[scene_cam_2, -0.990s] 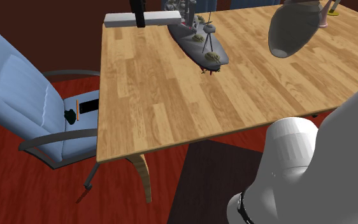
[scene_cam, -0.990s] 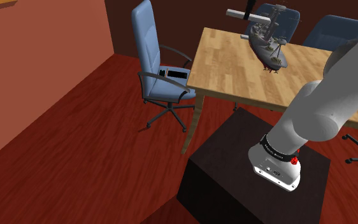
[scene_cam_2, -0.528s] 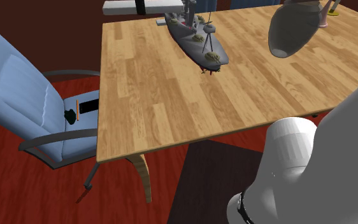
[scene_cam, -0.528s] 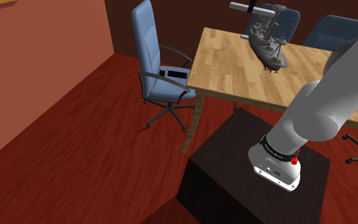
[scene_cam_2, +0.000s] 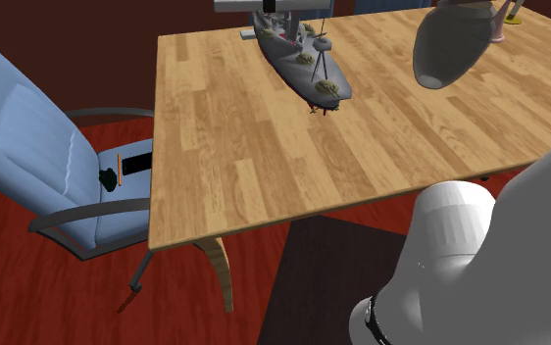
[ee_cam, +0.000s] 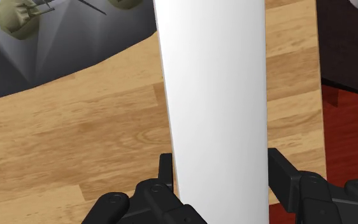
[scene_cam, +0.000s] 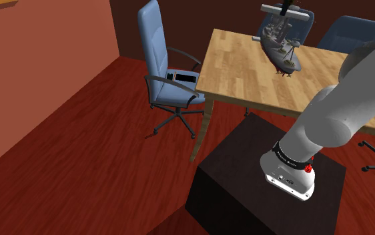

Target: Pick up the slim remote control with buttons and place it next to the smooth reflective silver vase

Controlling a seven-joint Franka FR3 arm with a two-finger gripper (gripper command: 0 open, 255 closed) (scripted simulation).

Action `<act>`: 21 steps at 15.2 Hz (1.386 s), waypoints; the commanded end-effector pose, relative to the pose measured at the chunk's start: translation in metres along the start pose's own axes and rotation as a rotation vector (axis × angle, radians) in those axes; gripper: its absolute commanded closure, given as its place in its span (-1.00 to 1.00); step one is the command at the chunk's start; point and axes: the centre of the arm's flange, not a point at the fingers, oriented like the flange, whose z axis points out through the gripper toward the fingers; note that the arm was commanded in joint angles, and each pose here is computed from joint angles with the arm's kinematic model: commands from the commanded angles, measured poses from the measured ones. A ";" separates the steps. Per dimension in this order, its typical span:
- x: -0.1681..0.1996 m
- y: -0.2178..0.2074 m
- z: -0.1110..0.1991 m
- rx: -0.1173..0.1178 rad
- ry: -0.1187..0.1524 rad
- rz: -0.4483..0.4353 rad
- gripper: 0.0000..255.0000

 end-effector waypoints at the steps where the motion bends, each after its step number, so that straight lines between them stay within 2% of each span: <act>1: -0.028 0.010 -0.001 0.000 0.000 -0.001 1.00; 21: -0.273 0.107 -0.003 0.000 0.000 -0.001 1.00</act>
